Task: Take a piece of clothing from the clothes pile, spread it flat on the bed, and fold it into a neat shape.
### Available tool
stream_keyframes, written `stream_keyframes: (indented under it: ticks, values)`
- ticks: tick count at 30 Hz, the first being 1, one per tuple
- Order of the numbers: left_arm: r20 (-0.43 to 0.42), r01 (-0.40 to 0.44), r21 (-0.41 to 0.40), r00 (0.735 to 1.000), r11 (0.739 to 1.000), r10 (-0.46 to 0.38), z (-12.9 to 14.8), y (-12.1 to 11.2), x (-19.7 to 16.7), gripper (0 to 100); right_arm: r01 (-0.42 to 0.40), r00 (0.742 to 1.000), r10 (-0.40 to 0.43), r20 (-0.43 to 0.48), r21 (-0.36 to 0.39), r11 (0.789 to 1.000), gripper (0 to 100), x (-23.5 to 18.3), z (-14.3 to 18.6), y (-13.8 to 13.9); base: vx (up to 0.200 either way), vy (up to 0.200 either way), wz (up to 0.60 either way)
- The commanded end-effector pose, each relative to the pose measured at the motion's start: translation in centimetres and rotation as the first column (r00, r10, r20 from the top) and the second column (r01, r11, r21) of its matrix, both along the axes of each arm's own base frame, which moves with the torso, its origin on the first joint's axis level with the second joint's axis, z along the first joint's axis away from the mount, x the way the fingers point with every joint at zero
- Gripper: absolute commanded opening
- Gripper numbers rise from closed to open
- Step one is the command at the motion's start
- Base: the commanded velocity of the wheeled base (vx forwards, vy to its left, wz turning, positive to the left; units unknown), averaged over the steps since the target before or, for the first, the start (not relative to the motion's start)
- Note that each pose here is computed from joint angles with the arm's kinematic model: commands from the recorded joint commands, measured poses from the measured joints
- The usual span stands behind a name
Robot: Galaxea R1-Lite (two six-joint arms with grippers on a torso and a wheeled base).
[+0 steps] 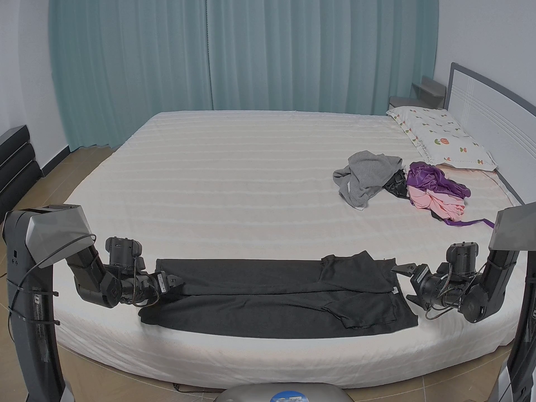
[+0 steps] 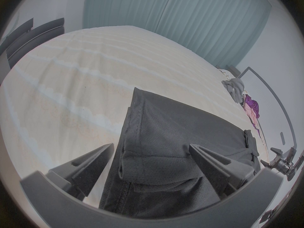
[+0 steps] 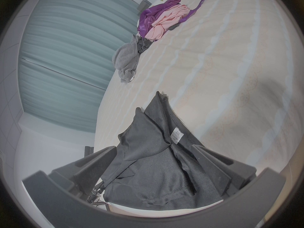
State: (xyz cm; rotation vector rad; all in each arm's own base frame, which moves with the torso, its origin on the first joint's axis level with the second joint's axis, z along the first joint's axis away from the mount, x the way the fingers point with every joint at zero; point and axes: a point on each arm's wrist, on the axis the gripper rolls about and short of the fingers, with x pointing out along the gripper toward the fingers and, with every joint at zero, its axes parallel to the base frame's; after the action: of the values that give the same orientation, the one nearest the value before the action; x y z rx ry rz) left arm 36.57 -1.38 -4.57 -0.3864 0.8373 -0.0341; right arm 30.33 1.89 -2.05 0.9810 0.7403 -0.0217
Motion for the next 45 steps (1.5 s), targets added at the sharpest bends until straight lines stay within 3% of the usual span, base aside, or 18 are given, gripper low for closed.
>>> stream_keyframes:
  ticks: [1, 2, 3, 20, 45]
  values:
    - [-0.018, 0.000, -0.001, 1.000, 1.000, 0.000, -0.4, 0.0, -0.3, 100, -0.003, 1.000, 0.003, -0.005, 0.000, 1.000, 100, 0.0, -0.1, 0.1, 0.000, 0.000, 0.00]
    - [-0.018, 0.000, -0.001, 1.000, 1.000, 0.000, -0.3, 0.0, -0.4, 100, -0.001, 1.000, 0.001, -0.005, 0.000, 1.000, 100, 0.0, -0.1, 0.0, 0.000, 0.000, 0.00]
    - [-0.015, 0.000, -0.003, 1.000, 1.000, 0.000, -0.2, 0.0, -0.3, 0, -0.001, 1.000, 0.001, -0.005, 0.000, 1.000, 100, 0.0, -0.1, 0.0, 0.000, 0.000, 0.00]
    - [0.034, -0.033, -0.005, 0.999, 0.999, 0.033, 2.1, 0.4, -0.7, 0, 0.010, 1.000, -0.010, 0.000, 0.008, 1.000, 100, 0.0, 0.1, -0.3, 0.000, 0.000, 0.00]
    - [0.058, -0.068, -0.056, 0.996, 0.996, 0.071, 2.5, -0.1, -0.2, 0, 0.066, 0.998, -0.066, 0.009, 0.027, 0.997, 100, 0.4, 0.3, -1.6, -0.024, 0.000, 0.00]
